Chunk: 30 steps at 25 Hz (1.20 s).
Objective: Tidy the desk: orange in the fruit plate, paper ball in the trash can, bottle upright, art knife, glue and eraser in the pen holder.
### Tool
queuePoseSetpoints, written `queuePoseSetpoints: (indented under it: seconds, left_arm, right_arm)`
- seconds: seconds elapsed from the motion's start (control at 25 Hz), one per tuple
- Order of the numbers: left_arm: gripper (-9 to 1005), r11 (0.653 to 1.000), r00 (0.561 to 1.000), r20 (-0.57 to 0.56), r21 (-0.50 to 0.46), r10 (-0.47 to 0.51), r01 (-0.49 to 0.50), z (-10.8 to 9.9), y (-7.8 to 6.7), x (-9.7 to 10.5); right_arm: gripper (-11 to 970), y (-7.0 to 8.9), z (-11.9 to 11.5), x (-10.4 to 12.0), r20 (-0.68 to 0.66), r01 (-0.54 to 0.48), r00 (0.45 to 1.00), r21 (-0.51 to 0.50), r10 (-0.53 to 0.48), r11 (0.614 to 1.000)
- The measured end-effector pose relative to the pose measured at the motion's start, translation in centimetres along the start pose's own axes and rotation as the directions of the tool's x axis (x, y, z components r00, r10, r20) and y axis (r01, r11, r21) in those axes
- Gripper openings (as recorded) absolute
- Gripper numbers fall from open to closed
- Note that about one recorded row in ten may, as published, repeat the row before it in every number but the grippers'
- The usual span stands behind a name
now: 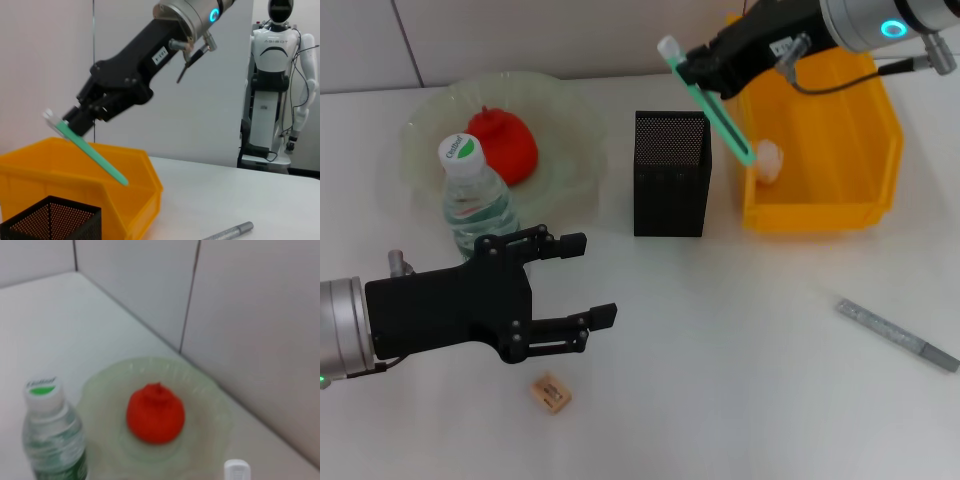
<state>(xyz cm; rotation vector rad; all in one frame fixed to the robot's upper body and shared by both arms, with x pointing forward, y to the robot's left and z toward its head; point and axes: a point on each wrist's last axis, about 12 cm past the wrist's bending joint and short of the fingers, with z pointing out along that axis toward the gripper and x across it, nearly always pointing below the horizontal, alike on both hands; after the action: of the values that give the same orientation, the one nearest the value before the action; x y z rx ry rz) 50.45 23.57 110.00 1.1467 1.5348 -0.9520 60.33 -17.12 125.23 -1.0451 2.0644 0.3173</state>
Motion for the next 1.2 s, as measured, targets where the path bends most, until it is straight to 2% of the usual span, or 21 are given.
queuePoseSetpoints:
  seconds: [0.2,0.52,0.76,1.0,1.12,1.2]
  left_arm:
    - [804,1.000,1.000,0.007,-0.001,0.006,-0.006,0.0,0.0,0.2]
    - [804,1.000,1.000,0.012,0.013,0.010,-0.010,0.4,0.0,0.0]
    - [804,1.000,1.000,0.014,0.013,0.008,-0.008,0.5,0.1,0.0]
    - [804,1.000,1.000,0.014,0.013,-0.003,0.003,0.5,0.0,0.2]
    - [804,1.000,1.000,0.014,0.013,-0.006,0.005,0.5,0.0,0.2]
    - [804,1.000,1.000,0.013,0.013,-0.010,0.009,0.5,0.0,0.3]
  right_arm:
    - [108,-0.3,0.4,0.0,0.072,0.010,0.997,-0.001,-0.010,1.000]
    - [115,-0.4,1.1,1.3,0.189,0.056,0.981,-0.027,-0.050,0.998]
    - [121,-0.5,0.5,2.6,0.307,0.093,0.949,-0.074,-0.066,0.993]
    - [126,-1.2,-0.3,4.9,0.411,0.108,0.909,-0.079,-0.066,0.991]
    - [129,-2.3,-1.2,7.3,0.500,0.070,0.866,-0.088,-0.016,0.994]
    - [131,-2.6,-1.5,7.9,0.523,0.059,0.852,-0.097,0.001,0.994]
